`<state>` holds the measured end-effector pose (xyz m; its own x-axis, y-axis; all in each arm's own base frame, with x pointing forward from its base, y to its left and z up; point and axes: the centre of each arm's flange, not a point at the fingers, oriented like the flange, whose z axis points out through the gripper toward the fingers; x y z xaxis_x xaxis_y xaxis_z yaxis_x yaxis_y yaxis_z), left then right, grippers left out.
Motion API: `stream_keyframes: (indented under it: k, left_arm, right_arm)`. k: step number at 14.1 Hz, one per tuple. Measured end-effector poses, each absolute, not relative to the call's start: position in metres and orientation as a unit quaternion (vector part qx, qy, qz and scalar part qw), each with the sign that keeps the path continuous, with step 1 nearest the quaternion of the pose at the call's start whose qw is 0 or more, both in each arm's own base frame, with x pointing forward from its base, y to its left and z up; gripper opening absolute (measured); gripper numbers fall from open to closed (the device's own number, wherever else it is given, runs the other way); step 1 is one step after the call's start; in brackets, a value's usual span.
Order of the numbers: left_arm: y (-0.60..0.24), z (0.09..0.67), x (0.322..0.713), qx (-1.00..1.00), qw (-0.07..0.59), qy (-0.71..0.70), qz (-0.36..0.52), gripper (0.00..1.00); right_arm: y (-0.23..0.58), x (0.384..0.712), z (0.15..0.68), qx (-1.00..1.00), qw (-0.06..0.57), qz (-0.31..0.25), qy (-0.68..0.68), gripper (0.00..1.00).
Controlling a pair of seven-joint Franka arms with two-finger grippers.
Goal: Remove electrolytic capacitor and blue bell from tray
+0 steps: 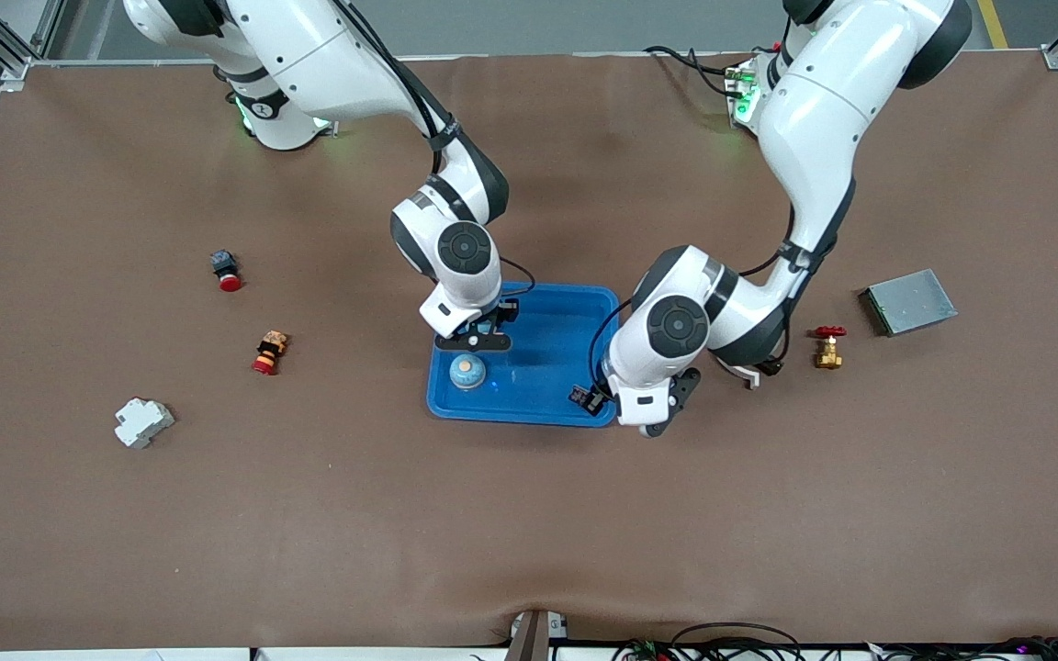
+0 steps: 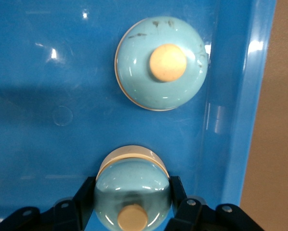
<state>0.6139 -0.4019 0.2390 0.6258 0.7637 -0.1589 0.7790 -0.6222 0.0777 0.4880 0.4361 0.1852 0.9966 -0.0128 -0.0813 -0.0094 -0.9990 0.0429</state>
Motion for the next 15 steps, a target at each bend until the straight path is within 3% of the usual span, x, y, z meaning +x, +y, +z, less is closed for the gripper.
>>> stream_keyframes:
  k: [6,11,13,14,15]
  left_arm:
    - [-0.423,0.203,0.603,0.893,0.085,0.438,-0.054,0.63]
    - [-0.418,0.187,0.605,0.891,0.082,0.442,-0.054,0.58]
    - [-0.417,0.183,0.605,0.891,0.082,0.443,-0.054,0.39]
    - [-0.417,0.184,0.605,0.891,0.082,0.444,-0.054,0.33]
    - [-0.418,0.185,0.606,0.890,0.084,0.445,-0.053,0.33]
  right_arm:
    - [0.440,0.493,0.198,0.998,0.032,-0.053,-0.004,0.67]
    - [0.429,0.507,0.297,0.995,0.046,-0.071,0.043,0.67]
    - [0.397,0.520,0.344,0.992,0.045,-0.081,0.081,0.67]
    - [0.373,0.529,0.365,0.990,0.043,-0.088,0.105,0.67]
    - [0.344,0.541,0.384,0.987,0.037,-0.093,0.129,0.67]
